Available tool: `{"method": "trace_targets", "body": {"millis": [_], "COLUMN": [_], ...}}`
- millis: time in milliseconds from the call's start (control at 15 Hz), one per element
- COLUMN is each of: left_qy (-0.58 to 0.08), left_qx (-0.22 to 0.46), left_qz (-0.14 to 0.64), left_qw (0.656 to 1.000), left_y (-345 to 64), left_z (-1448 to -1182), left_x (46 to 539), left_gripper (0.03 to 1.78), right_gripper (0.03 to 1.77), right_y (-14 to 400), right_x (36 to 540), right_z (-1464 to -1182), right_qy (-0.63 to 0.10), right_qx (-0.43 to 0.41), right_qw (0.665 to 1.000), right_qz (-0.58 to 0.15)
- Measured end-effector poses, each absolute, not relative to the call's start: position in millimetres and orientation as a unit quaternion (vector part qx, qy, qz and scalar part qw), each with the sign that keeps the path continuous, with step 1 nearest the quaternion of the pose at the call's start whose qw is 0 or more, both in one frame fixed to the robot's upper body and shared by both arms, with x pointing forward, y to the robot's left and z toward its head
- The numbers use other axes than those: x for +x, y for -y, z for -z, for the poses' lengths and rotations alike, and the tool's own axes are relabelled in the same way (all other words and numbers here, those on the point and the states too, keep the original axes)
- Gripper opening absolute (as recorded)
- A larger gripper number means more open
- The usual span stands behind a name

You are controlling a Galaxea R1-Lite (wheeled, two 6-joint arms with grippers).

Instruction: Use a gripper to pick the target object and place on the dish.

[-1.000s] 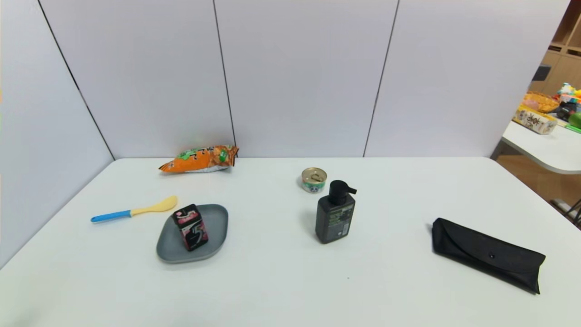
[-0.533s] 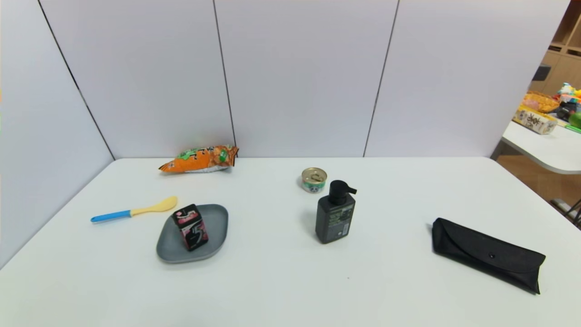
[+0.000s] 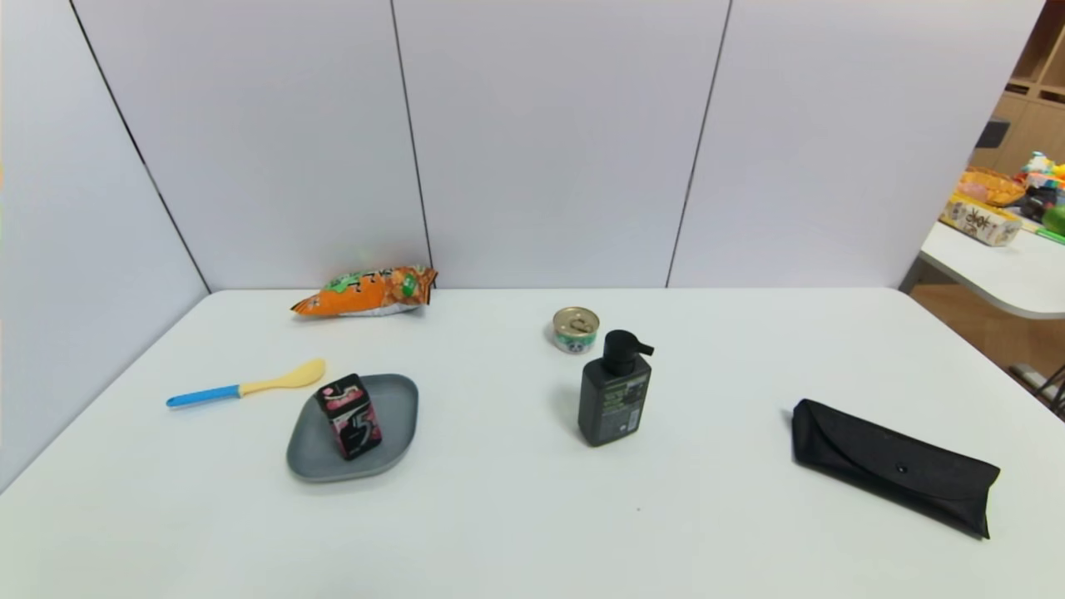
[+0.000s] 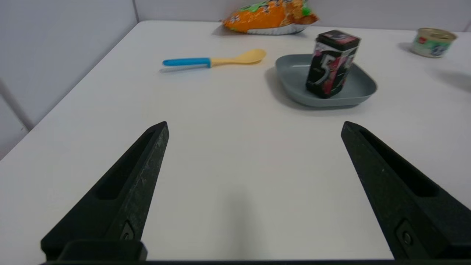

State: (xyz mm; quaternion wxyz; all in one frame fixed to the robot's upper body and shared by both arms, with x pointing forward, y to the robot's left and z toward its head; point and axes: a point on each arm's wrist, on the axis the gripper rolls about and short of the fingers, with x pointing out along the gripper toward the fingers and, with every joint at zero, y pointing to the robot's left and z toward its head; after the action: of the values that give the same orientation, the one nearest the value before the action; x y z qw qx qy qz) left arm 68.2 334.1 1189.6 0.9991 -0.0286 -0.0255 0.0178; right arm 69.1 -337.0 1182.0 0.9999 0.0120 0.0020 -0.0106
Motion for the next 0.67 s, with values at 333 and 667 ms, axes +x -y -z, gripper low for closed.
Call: {"method": "trace_targets", "body": {"millis": [333,667], "left_qy": [0.003,0.003], "left_qx": [-0.028,-0.053], "left_qz": [-0.02,-0.022], "left_qw": [0.999,0.998], "left_y": [-334.1,-334.3], "left_z": [-1183.0,-1182.8], "left_x": [69.1,69.1], "left_gripper": [1.69,1.69], "right_gripper": [1.71,1.71], "right_y": [337.0,337.0], "right_x": [69.1,69.1], "right_z": [-1182.0,-1182.0], "right_qy": [-0.002,-0.002], "right_qx": [0.012,0.012], "right_qw": [1.0,1.0], "right_qz": [0.011,0.011]}}
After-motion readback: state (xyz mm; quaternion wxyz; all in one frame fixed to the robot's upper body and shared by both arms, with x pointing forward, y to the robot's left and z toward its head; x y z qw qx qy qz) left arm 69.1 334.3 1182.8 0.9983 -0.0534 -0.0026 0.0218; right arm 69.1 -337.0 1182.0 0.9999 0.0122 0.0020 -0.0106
